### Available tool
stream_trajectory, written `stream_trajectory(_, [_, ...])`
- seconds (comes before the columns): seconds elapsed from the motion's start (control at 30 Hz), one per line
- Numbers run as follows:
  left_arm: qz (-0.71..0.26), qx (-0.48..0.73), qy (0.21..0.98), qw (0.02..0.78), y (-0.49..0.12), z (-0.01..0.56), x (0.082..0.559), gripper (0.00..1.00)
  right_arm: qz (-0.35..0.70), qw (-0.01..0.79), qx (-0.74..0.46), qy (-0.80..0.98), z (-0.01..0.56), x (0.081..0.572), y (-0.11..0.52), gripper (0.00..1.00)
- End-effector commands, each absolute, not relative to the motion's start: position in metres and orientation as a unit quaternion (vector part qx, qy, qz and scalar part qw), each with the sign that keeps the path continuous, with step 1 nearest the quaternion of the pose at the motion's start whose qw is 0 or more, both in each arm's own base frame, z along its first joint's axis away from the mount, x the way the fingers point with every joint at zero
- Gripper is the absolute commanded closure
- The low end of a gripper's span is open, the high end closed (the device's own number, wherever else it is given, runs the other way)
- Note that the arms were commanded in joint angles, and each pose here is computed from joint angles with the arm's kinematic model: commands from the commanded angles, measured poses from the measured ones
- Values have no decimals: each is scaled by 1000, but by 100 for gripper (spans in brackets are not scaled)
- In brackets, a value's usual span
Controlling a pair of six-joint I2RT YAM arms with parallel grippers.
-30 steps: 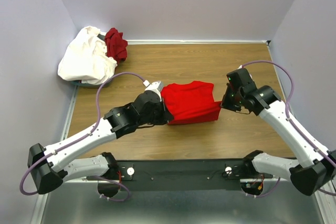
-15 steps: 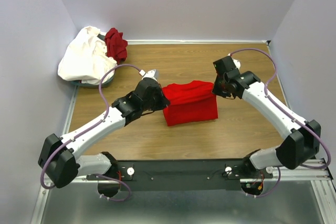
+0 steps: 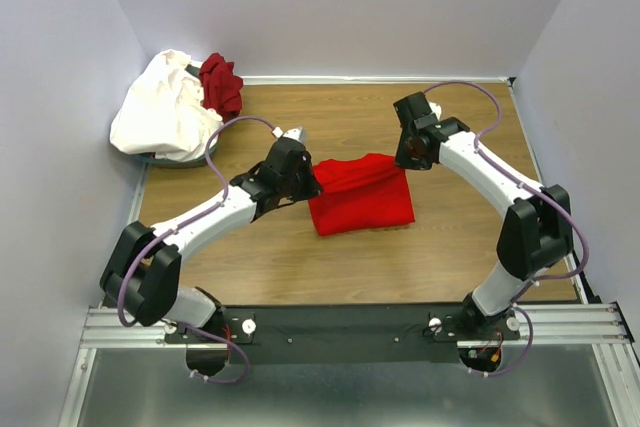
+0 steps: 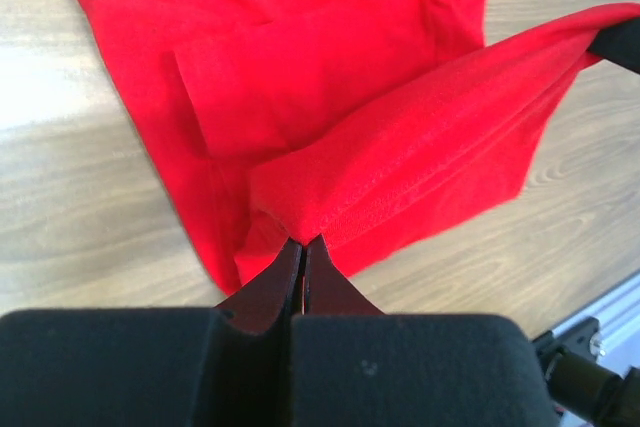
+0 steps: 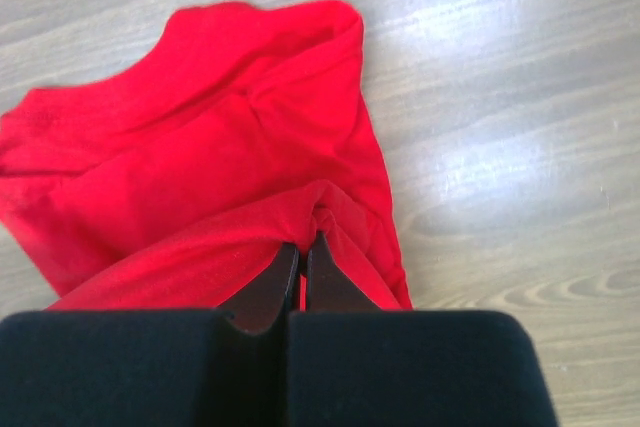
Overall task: Fold and stack the t-shirts
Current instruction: Fold the tshirt
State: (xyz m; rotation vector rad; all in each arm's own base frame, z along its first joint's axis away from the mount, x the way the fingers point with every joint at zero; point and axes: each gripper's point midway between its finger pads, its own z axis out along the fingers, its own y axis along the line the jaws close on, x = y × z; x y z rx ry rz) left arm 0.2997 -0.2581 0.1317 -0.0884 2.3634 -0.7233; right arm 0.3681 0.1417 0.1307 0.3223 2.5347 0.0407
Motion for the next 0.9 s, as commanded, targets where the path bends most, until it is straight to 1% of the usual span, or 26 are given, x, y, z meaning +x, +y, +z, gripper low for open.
stream_trajectory(0.0, [-264, -27, 900, 345, -252, 136, 320, 100, -7, 313, 124, 942, 134, 396, 126, 99])
stream_trajectory(0.23, [-236, -43, 907, 345, -238, 120, 349, 100, -7, 296, 123, 947, 115, 418, 126, 99])
stream_trajectory(0.33, [-217, -57, 915, 337, -226, 105, 364, 100, -3, 289, 121, 950, 108, 430, 129, 99])
stream_trajectory(0.37, [-212, -61, 915, 337, -223, 103, 368, 99, -2, 286, 122, 950, 105, 434, 128, 99])
stream_trajectory(0.4, [-208, -65, 913, 344, -217, 106, 378, 72, 7, 297, 123, 947, 113, 445, 130, 92])
stream_trajectory(0.43, [-202, -67, 917, 338, -214, 101, 383, 53, 17, 287, 120, 950, 106, 449, 135, 84])
stream_trajectory(0.47, [-184, -77, 916, 348, -205, 101, 391, 37, 28, 290, 119, 949, 110, 456, 138, 72])
stream_trajectory(0.5, [-180, -80, 913, 358, -200, 112, 402, 15, 54, 299, 115, 946, 122, 466, 144, 43])
stream_trajectory(0.53, [-178, -79, 911, 365, -200, 118, 406, 5, 56, 308, 115, 943, 130, 473, 143, 33])
stream_trajectory(0.57, [-175, -83, 905, 379, -196, 133, 416, 2, 79, 305, 106, 943, 133, 477, 149, 25])
stream_trajectory(0.63, [-176, -79, 898, 396, -195, 152, 422, 2, 110, 317, 96, 937, 152, 483, 157, 17])
stream_trajectory(0.67, [-178, -78, 893, 406, -195, 164, 425, 2, 117, 325, 85, 934, 162, 483, 157, 11])
stream_trajectory(0.73, [-187, -74, 889, 412, -196, 173, 423, 2, 135, 324, 70, 934, 169, 479, 161, 6])
stream_trajectory(0.77, [-195, -71, 886, 414, -197, 179, 419, 2, 136, 320, 67, 935, 167, 475, 159, 2])
stream_trajectory(0.83, [-200, -68, 889, 407, -197, 170, 411, 2, 140, 318, 56, 936, 170, 467, 155, 1])
stream_trajectory(0.87, [-208, -64, 887, 406, -198, 172, 405, 2, 143, 300, 55, 941, 157, 457, 150, 1])
